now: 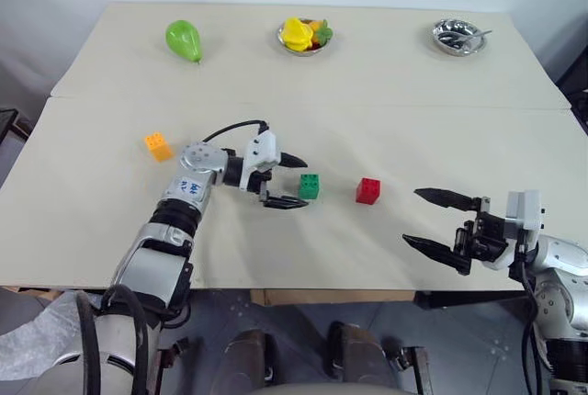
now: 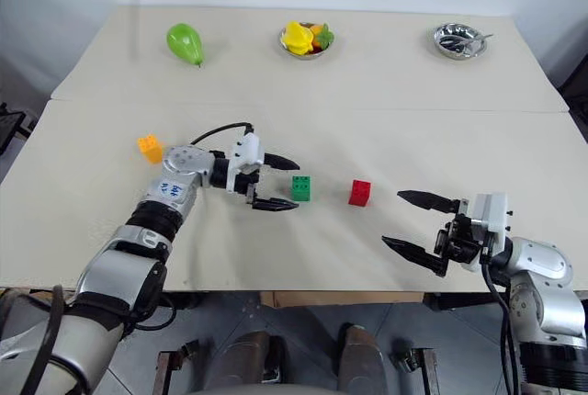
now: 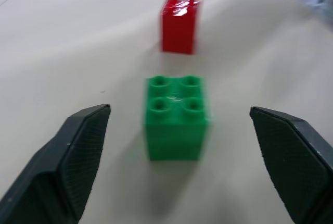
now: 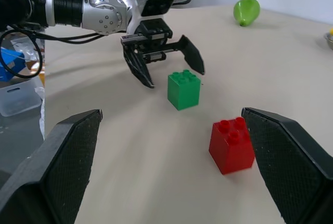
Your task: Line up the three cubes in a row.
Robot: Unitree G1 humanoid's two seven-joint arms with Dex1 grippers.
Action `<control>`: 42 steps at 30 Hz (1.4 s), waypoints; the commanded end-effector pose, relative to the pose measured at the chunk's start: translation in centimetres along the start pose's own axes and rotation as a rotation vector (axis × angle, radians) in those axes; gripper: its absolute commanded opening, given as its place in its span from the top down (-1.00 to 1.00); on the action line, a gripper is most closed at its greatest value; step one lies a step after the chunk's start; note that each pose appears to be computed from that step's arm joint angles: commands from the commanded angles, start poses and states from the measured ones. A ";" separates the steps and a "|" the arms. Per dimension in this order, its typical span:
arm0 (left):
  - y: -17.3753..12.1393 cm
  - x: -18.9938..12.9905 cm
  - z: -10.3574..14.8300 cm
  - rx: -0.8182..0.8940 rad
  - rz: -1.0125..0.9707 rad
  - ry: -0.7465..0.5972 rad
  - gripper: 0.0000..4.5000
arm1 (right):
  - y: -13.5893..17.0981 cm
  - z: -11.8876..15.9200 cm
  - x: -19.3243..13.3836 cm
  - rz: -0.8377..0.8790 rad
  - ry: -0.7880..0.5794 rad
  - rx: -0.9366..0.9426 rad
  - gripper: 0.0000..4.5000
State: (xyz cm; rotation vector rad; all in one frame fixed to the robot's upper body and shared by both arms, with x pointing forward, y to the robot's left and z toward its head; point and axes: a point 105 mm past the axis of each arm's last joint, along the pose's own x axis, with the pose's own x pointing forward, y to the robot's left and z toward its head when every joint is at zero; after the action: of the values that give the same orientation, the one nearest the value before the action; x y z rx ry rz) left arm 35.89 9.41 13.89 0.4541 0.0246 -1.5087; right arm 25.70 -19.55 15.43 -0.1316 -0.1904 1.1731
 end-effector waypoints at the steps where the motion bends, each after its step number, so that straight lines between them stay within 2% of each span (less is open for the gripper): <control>1: -0.8 -4.4 1.1 0.048 0.059 -0.064 -0.98 | 0.3 0.9 1.4 0.060 -0.041 -0.001 -1.00; 4: -0.6 -9.1 0.6 0.044 0.317 -0.097 -0.98 | -0.4 1.5 2.9 0.058 -0.088 0.010 -1.00; 6: -1.9 -13.8 -0.8 0.039 0.580 -0.102 -0.98 | -0.9 2.2 4.5 0.067 -0.143 -0.010 -1.00; 10: -7.0 -19.9 -3.2 -0.069 0.963 -0.083 -0.98 | -1.0 2.9 6.6 0.090 -0.199 -0.051 -1.00; 11: -8.7 -21.3 -4.0 -0.082 1.057 -0.043 -0.98 | -1.0 2.9 6.9 0.091 -0.201 -0.056 -1.00; 13: -11.6 -23.8 -5.2 -0.119 1.230 0.008 -0.98 | -1.2 2.9 7.1 0.088 -0.202 -0.081 -1.00; 15: -13.7 -25.3 -5.4 -0.149 1.371 0.004 -0.98 | -1.2 2.7 7.0 0.103 -0.186 -0.090 -1.00; 18: -15.4 -25.2 -5.2 -0.167 1.462 -0.004 -0.98 | -1.2 2.5 6.9 0.111 -0.185 -0.078 -1.00; 20: -15.7 -23.8 -4.8 -0.187 1.471 -0.037 -0.98 | -1.1 2.4 7.0 0.129 -0.180 -0.067 -1.00; 24: -14.5 -21.5 -4.1 -0.233 1.505 -0.100 -0.98 | -1.1 2.2 7.0 0.151 -0.169 -0.062 -1.00; 26: -13.2 -20.8 -4.6 -0.313 1.571 -0.100 -0.98 | -1.2 2.2 6.9 0.155 -0.168 -0.064 -1.00; 28: -11.0 -18.8 -4.8 -0.377 1.585 -0.083 -0.98 | -1.2 2.2 6.9 0.162 -0.162 -0.057 -1.00; 32: -6.5 -16.9 -3.8 -0.444 1.712 -0.110 -0.98 | -0.8 1.9 6.9 0.184 -0.143 -0.034 -1.00; 36: -3.2 -14.6 -3.5 -0.464 1.681 -0.059 -0.98 | -0.5 1.9 7.0 0.192 -0.140 -0.019 -1.00; 42: 0.3 -14.8 -3.3 -0.426 1.789 -0.006 -0.98 | 0.1 1.9 7.3 0.201 -0.136 0.000 -1.00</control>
State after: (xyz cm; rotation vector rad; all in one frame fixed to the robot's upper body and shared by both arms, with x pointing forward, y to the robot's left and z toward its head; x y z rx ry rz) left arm 35.74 23.97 14.42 -0.0325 -0.0278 0.2288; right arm 28.38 -12.90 17.00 -0.0626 -0.2670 1.3755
